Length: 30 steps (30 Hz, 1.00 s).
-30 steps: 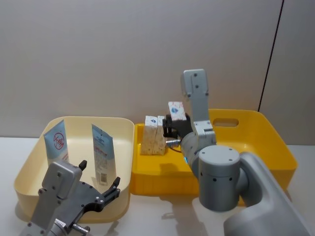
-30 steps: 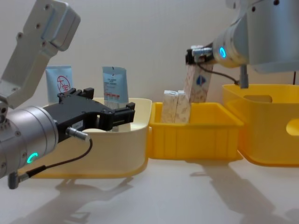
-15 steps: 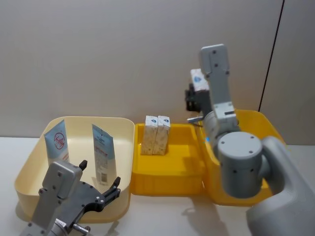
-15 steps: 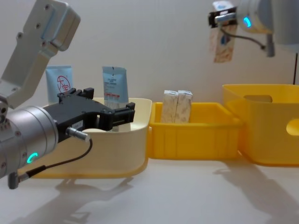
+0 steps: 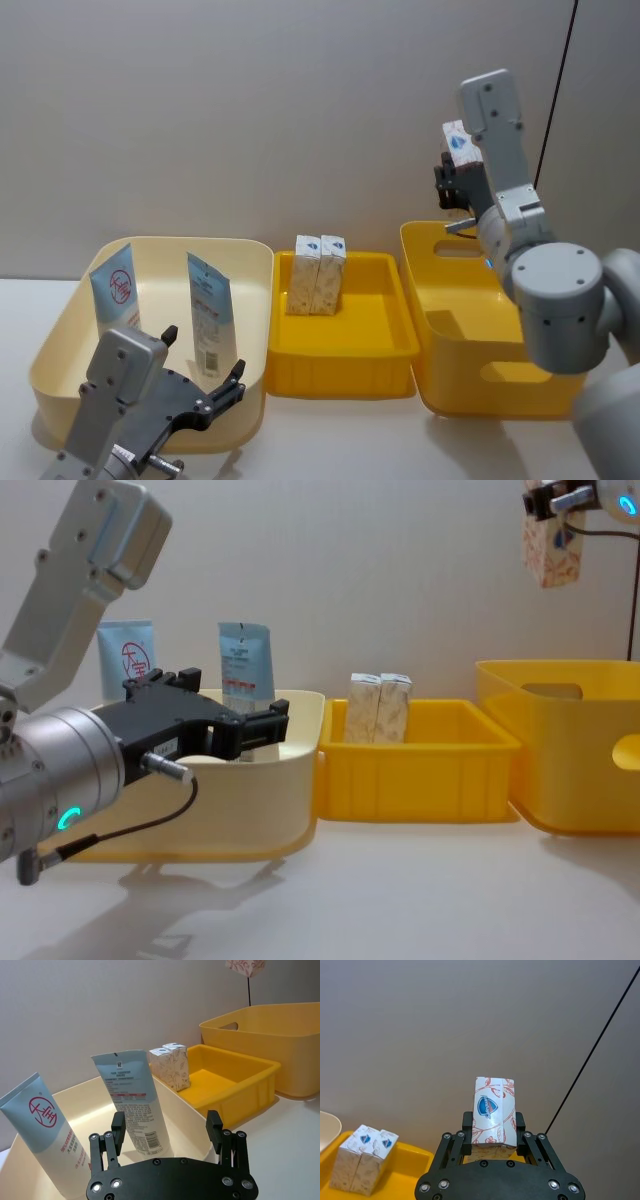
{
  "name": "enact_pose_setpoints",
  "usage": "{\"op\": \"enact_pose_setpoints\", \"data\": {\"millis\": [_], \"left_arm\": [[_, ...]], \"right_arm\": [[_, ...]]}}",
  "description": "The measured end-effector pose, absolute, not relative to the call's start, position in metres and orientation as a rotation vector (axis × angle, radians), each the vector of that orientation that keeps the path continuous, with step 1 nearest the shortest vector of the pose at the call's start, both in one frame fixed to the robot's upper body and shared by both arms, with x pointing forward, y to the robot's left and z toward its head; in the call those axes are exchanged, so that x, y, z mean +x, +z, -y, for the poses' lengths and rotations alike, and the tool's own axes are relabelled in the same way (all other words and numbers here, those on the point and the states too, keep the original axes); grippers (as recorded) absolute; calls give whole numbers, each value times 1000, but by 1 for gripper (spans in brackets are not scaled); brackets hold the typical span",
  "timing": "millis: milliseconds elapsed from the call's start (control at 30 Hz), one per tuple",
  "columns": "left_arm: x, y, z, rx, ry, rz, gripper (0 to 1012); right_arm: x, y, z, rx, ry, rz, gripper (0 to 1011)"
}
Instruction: Bimanual collaborative sorting of washing and personal care products
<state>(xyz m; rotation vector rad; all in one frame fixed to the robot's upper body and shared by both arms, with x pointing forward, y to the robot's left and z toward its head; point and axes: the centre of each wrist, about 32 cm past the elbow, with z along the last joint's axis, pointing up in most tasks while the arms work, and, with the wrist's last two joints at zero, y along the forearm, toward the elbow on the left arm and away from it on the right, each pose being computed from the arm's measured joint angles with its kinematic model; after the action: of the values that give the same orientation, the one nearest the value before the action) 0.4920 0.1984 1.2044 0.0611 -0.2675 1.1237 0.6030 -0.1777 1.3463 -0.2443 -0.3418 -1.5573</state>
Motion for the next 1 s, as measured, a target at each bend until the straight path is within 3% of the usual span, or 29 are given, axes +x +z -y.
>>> {"op": "enact_pose_setpoints", "data": {"millis": [667, 1000], "left_arm": [[492, 1204, -198, 61, 1124, 268, 1003], [492, 1204, -198, 61, 1124, 268, 1004]], "right_arm": [[625, 1342, 210, -455, -1427, 208, 452], [627, 1334, 225, -533, -1444, 104, 452]]}}
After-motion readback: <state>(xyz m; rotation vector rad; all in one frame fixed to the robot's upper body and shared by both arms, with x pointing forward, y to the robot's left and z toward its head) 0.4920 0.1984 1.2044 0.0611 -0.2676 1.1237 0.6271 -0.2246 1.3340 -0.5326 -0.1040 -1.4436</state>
